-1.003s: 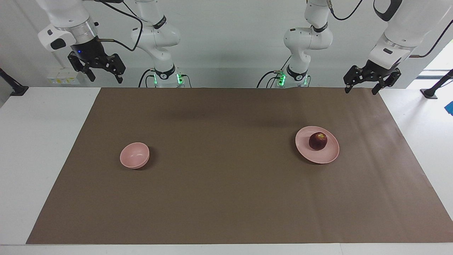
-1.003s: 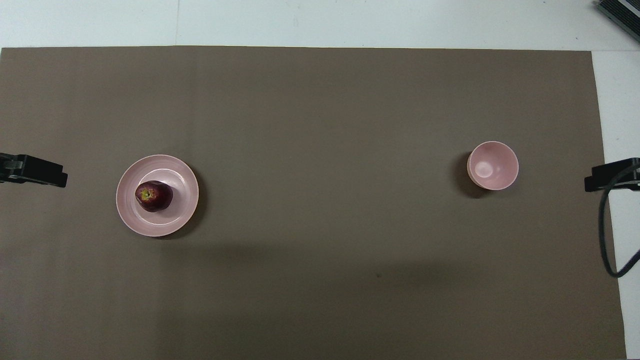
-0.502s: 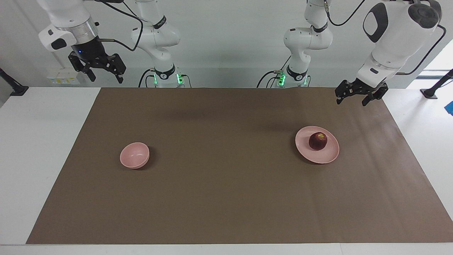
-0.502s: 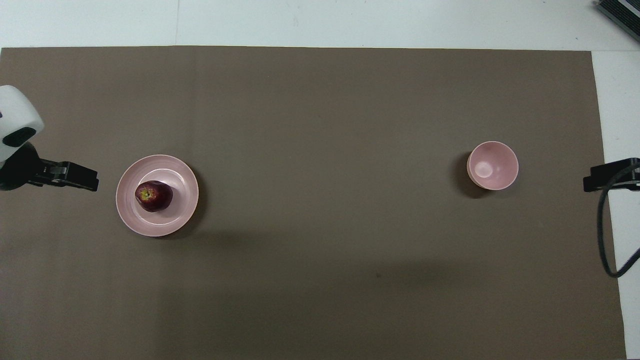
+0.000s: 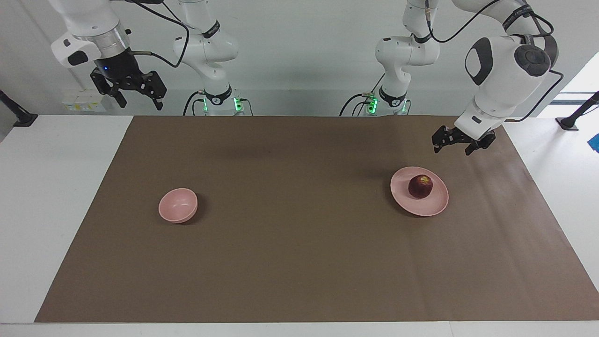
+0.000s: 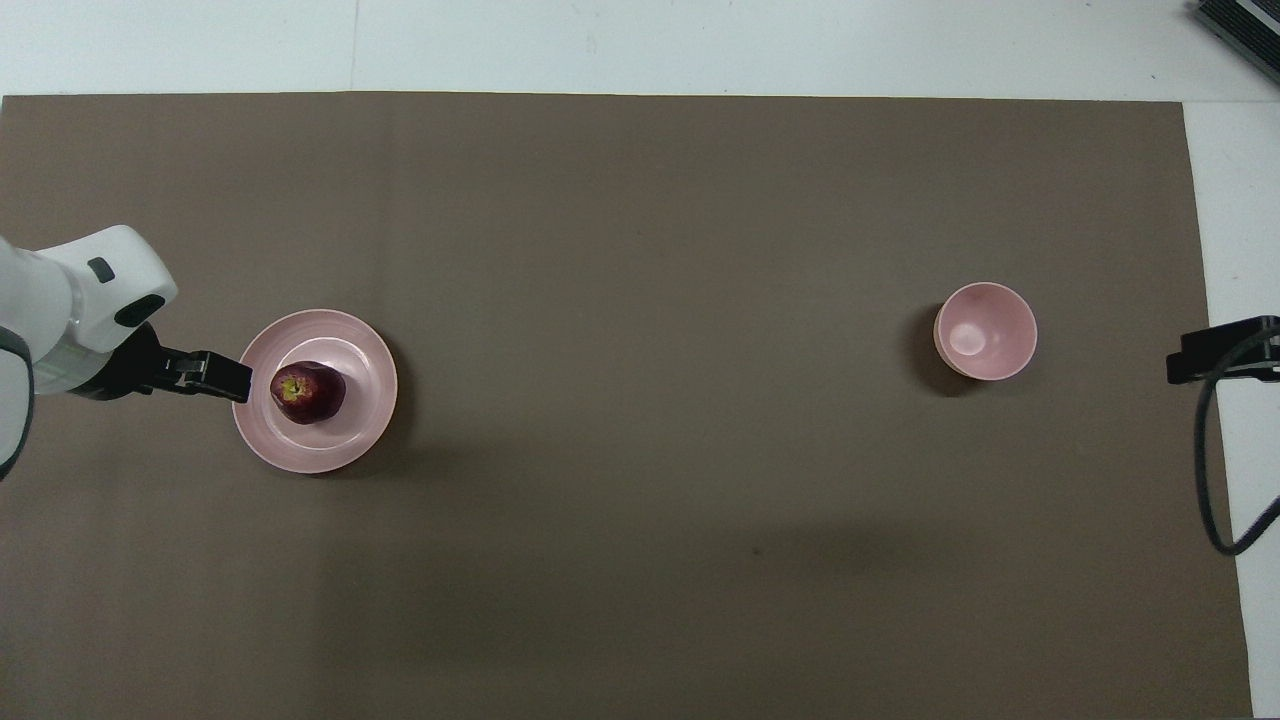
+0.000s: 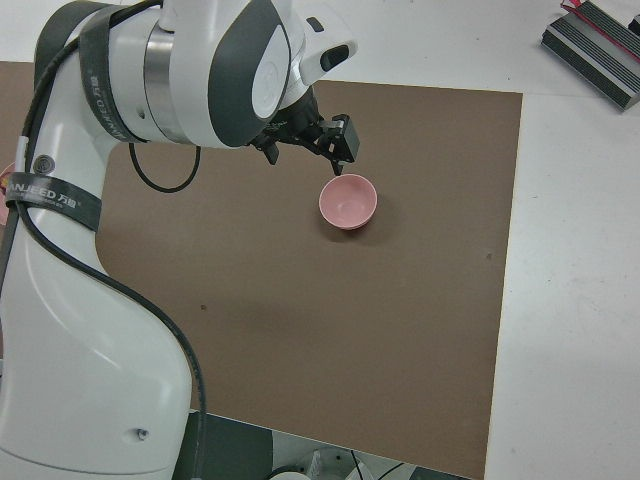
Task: Move apple from plate to bowl
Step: 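Reach the left gripper down to the red apple on the plate and grasp it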
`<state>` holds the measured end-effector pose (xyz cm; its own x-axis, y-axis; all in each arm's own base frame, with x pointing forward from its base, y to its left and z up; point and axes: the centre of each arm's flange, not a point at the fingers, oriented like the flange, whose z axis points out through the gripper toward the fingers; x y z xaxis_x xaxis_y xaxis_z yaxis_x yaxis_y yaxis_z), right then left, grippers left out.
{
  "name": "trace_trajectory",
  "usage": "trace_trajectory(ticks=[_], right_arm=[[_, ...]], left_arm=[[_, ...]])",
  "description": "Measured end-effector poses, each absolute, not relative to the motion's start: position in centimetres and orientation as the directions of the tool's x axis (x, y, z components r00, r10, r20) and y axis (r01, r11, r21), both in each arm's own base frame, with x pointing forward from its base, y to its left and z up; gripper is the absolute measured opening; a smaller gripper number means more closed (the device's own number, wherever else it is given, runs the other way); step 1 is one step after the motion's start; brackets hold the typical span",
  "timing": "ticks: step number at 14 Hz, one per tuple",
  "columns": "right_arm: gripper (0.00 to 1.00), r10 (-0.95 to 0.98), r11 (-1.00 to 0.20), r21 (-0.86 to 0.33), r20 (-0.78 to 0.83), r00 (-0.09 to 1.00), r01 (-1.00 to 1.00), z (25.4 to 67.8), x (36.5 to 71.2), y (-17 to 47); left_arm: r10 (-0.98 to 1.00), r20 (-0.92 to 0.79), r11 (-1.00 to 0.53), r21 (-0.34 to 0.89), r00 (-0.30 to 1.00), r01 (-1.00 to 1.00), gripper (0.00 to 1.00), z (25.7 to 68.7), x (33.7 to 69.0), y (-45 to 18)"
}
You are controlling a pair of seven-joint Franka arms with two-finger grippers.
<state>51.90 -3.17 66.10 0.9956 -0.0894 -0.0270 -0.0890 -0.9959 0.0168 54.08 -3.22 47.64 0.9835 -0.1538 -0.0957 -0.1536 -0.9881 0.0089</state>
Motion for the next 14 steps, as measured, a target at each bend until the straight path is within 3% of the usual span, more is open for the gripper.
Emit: trace_trajectory(ticks=[8, 14], right_arm=[[1.00, -0.090, -0.996, 0.017, -0.027, 0.996, -0.089, 66.1, 51.9, -3.2], [1.00, -0.092, -0.996, 0.017, -0.027, 0.995, -0.092, 66.1, 51.9, -3.3]], left_arm=[[-0.162, -0.055, -0.987, -0.001, 0.985, -0.162, 1.00, 36.5, 54.5, -6.5], [-0.139, -0.039, -0.990, -0.005, 0.990, -0.139, 1.00, 32.6, 54.6, -7.3]])
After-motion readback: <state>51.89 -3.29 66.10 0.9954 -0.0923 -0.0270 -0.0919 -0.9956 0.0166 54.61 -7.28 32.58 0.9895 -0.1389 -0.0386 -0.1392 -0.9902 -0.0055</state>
